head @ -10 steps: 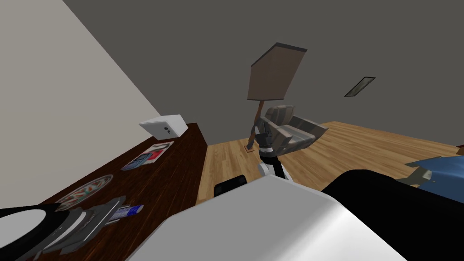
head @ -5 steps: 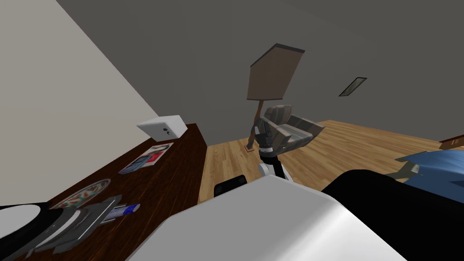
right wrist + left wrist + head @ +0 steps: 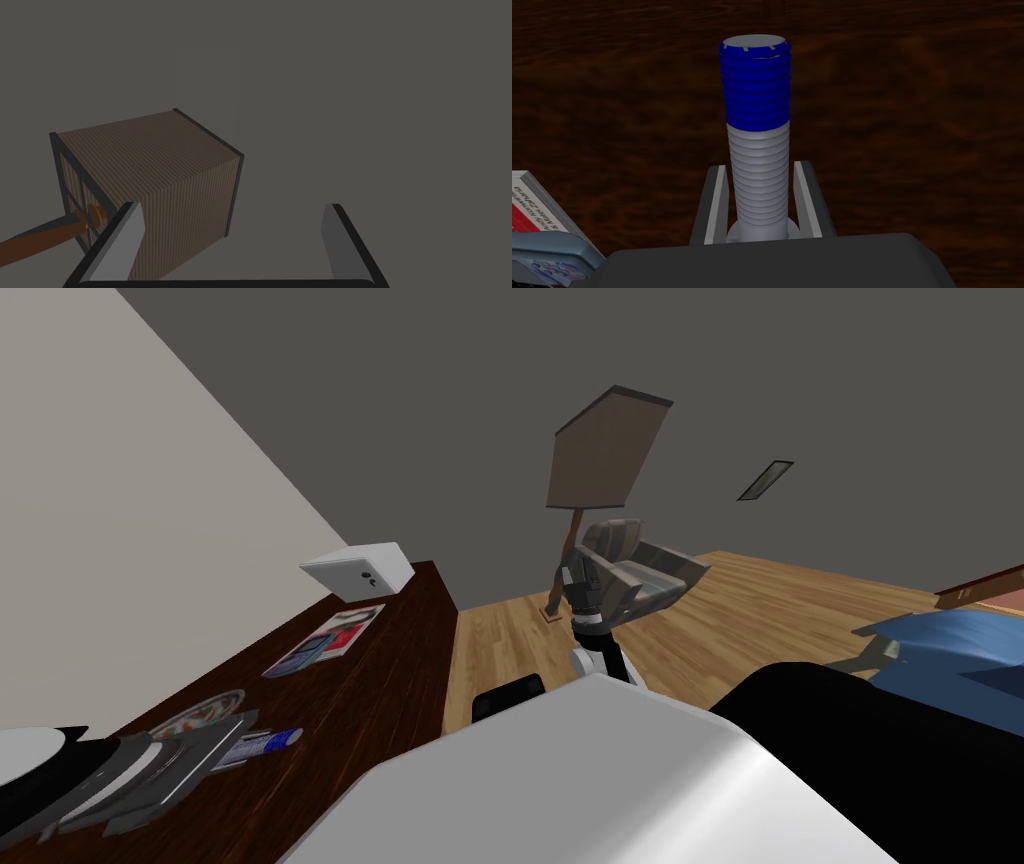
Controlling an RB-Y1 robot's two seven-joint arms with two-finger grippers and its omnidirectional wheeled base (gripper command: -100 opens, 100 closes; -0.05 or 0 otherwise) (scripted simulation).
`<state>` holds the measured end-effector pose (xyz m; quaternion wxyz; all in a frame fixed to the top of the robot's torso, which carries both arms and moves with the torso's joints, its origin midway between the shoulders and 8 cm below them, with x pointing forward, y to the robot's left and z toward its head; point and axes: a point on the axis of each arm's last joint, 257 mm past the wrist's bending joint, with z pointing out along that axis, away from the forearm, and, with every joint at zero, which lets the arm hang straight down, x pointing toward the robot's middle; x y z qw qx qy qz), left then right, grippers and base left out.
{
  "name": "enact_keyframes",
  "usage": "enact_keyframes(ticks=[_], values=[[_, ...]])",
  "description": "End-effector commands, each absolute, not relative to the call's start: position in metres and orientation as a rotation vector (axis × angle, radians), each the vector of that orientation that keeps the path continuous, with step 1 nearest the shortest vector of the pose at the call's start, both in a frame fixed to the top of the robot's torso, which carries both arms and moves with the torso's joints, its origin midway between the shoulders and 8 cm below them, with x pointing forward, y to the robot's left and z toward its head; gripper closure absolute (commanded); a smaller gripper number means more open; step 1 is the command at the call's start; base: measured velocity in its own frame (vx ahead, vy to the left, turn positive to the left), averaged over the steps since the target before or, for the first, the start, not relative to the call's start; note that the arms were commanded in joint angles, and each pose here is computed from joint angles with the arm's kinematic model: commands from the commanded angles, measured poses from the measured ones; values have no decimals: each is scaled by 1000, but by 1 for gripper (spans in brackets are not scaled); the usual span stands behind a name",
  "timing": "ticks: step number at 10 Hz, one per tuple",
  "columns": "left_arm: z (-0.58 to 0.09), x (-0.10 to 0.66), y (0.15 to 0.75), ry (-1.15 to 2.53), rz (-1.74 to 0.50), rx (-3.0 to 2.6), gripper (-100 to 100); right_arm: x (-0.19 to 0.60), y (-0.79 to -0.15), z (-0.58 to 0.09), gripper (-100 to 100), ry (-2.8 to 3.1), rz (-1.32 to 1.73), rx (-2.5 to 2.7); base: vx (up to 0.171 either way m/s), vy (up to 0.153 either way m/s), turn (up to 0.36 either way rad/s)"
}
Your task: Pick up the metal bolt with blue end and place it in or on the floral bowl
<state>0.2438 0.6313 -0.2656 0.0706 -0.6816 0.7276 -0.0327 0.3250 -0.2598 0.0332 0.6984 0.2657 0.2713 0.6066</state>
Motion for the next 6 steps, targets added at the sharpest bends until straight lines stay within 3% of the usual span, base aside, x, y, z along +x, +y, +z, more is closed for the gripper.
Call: enact_keyframes(ticks=[1, 6], values=[[-260, 245, 640, 2171, -98, -2068, 100, 325, -260, 33, 0, 605, 1352, 592, -2, 90, -55], [-237, 261, 658, 2106, -130, -2087, 100, 325, -260, 33, 0, 605, 1352, 592, 8, 124, -58]])
